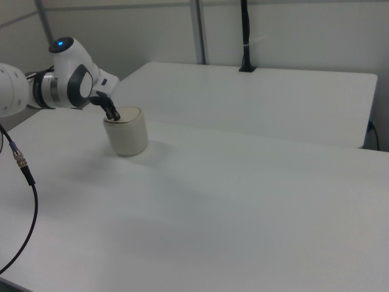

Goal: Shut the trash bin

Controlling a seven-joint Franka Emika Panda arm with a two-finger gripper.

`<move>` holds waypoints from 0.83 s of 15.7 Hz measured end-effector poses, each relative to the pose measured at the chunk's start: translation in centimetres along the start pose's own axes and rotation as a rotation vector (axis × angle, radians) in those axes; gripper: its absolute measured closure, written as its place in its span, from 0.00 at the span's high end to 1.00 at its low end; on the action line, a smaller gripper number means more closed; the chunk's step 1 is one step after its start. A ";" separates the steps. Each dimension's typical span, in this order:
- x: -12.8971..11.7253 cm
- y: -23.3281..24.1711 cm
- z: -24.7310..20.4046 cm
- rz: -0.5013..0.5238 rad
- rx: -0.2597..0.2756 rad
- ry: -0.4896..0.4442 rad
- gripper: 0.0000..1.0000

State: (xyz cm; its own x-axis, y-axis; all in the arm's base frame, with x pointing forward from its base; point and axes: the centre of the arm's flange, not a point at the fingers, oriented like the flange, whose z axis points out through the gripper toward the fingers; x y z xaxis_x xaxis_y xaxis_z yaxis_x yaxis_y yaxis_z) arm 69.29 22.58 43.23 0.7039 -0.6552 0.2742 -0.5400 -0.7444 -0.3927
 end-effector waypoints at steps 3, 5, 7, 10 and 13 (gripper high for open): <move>-0.2 0.2 0.5 -0.007 -0.009 -0.002 0.01; -0.3 0.1 0.5 -0.016 -0.011 0.002 0.01; -0.3 0.1 0.4 -0.017 -0.011 0.003 0.01; 0.0 0.2 -0.1 -0.014 -0.023 -0.002 0.01; 1.6 0.4 -4.3 -0.006 -0.066 -0.014 0.01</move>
State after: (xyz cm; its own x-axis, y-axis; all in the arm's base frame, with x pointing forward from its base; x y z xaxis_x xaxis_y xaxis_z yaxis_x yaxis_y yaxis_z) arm 68.25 20.69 47.30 0.7135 -0.6492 0.2637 -0.5648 -0.7555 -0.3319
